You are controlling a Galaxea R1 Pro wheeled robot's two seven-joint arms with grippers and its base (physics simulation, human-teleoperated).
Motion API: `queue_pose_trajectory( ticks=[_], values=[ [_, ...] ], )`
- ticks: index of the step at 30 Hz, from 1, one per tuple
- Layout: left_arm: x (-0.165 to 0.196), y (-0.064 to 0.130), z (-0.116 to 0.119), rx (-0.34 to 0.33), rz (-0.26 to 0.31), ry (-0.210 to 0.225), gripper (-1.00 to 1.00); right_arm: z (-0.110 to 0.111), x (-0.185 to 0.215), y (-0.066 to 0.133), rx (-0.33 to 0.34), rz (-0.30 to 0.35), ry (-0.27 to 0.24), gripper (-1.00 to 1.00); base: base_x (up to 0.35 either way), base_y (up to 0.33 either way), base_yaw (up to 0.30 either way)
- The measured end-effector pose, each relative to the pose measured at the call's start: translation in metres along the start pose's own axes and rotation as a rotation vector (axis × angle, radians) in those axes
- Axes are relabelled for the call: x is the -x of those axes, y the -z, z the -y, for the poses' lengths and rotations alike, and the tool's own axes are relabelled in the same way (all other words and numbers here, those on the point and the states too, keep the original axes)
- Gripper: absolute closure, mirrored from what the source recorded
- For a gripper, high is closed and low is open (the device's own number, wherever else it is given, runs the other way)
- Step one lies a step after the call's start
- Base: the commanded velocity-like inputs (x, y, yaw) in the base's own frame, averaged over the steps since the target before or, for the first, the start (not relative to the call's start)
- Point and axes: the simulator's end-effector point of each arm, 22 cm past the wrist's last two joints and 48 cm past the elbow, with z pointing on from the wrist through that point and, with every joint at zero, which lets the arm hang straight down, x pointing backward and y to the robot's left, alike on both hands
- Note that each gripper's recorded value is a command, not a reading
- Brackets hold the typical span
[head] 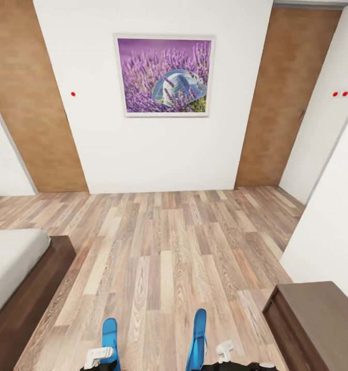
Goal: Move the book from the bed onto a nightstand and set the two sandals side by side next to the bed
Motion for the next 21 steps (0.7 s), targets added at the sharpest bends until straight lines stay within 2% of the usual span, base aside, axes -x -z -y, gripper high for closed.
queue_pose_trajectory(
  ticks=[14,21],
  values=[
    [0.0,0.0,0.0001,0.0,0.0,0.001,1.0,0.0,0.0,0.0,0.0,0.0,0.0,1.0,0.0,0.0,0.205],
    [0.0,-0.0002,0.0001,0.0,0.0,0.001,1.0,-0.0001,0.0002,-0.0001,0.001,0.0,0.0,1.0,-0.031,0.0,0.039]
  ],
)
